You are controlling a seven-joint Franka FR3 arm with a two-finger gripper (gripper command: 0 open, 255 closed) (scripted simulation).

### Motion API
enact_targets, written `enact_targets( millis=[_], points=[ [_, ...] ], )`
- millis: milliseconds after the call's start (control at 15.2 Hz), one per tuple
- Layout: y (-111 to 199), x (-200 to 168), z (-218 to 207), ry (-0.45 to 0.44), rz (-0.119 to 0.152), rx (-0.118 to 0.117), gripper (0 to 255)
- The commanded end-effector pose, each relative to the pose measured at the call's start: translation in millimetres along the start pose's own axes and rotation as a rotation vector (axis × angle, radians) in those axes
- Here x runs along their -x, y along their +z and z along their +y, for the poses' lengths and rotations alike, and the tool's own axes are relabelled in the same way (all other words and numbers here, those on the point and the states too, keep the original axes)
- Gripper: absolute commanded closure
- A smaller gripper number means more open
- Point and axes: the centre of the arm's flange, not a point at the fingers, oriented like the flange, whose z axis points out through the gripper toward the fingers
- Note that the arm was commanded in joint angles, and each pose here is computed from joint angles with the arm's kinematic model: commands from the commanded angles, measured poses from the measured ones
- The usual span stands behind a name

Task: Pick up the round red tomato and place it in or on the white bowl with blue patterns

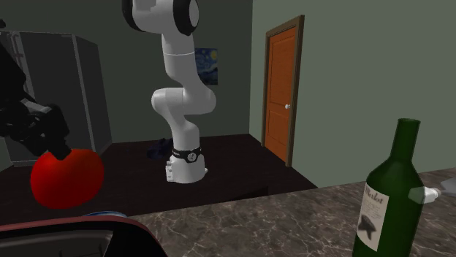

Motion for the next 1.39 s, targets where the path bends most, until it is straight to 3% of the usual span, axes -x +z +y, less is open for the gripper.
enact_targets(
  millis=[0, 990, 1320],
  points=[
    [9.9, -5.7, 0.5, 0.000, 0.001, 0.000, 255],
    [80.6, -42.6, -4.6, 0.000, 0.001, 0.000, 255],
    [80.6, -42.6, -4.6, 0.000, 0.001, 0.000, 255]
  ],
)
